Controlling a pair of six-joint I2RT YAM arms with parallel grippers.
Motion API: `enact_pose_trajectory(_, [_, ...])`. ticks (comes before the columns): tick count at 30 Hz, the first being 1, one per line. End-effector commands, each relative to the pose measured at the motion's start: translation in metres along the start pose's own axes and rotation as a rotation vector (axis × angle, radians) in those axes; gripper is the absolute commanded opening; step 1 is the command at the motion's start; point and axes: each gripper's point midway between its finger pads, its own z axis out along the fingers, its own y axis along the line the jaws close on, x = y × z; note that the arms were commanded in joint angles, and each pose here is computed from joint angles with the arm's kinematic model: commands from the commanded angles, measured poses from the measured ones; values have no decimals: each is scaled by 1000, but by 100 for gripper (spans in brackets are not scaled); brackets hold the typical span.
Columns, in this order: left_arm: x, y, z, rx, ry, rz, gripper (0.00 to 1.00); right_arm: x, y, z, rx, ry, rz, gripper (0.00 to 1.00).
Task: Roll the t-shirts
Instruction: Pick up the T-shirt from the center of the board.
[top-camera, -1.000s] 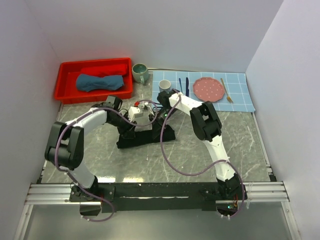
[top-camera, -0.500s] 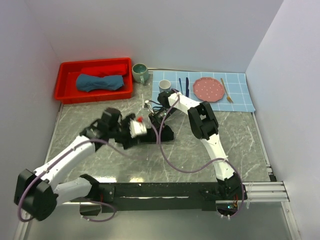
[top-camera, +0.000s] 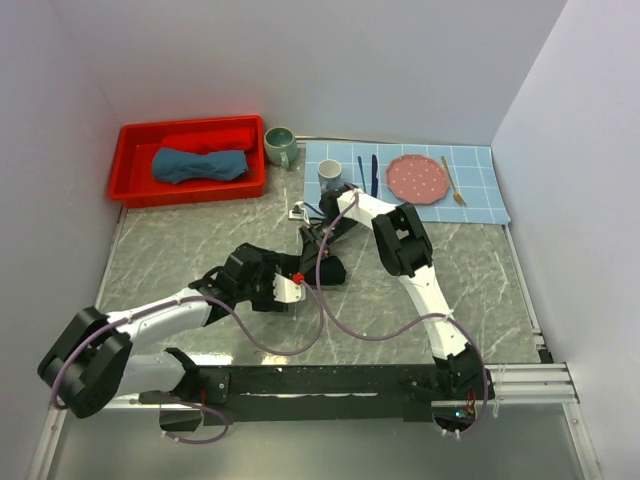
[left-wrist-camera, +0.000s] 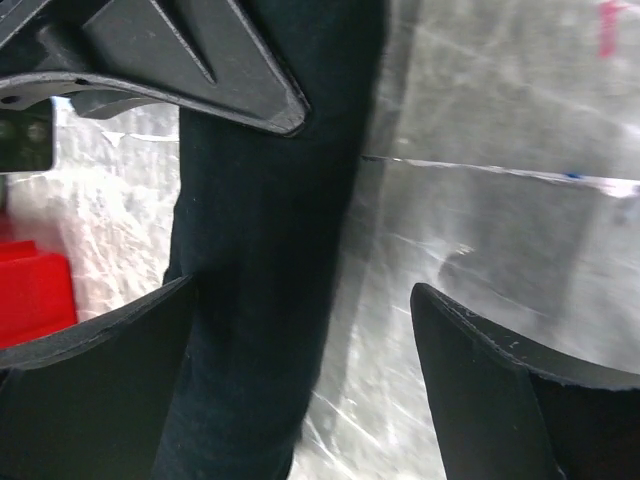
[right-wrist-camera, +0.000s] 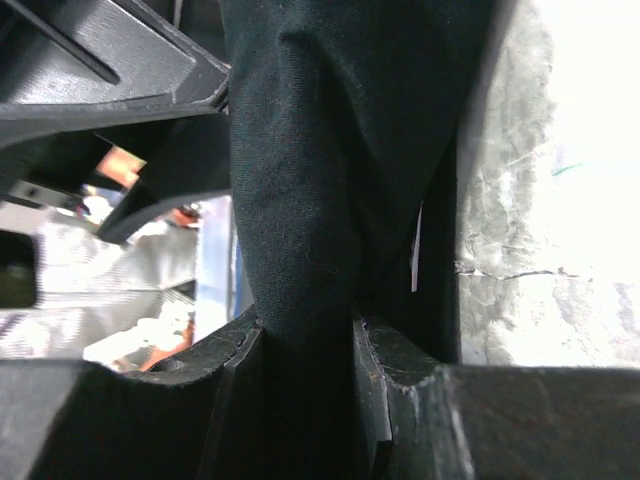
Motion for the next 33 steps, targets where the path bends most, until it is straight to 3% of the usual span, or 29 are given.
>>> enact_pose_trajectory(1, [-10,29,10,-114,-33,78,92,67,-32,16,6,177,177,26])
enact_pose_trajectory(12, [-10,23,39,-52,-40,98,88,72,-38,13,-55,83,403,26])
enact_pose_trajectory(20, [-6,11,68,21,-33,107,79,67,-34,13,-88,50,417,27])
enact_pose_trajectory(23, [-6,12,76,43,-22,106,67,62,-30,13,-109,23,431,28])
enact_pose_trajectory(24, [-7,12,77,50,-24,105,57,61,-30,13,-114,16,435,28])
enact_pose_trajectory(27, [-6,6,80,92,-18,82,41,58,-28,13,-124,5,450,32])
enact_pose_trajectory(30, [-4,-2,77,125,-14,67,33,57,-27,12,-127,0,473,43])
enact_pose_trajectory(31, [-5,-5,77,149,-19,54,31,57,-26,10,-123,1,483,53])
enact_pose_trajectory(33, [-7,-1,75,173,-10,22,25,48,-18,1,-121,-24,480,61])
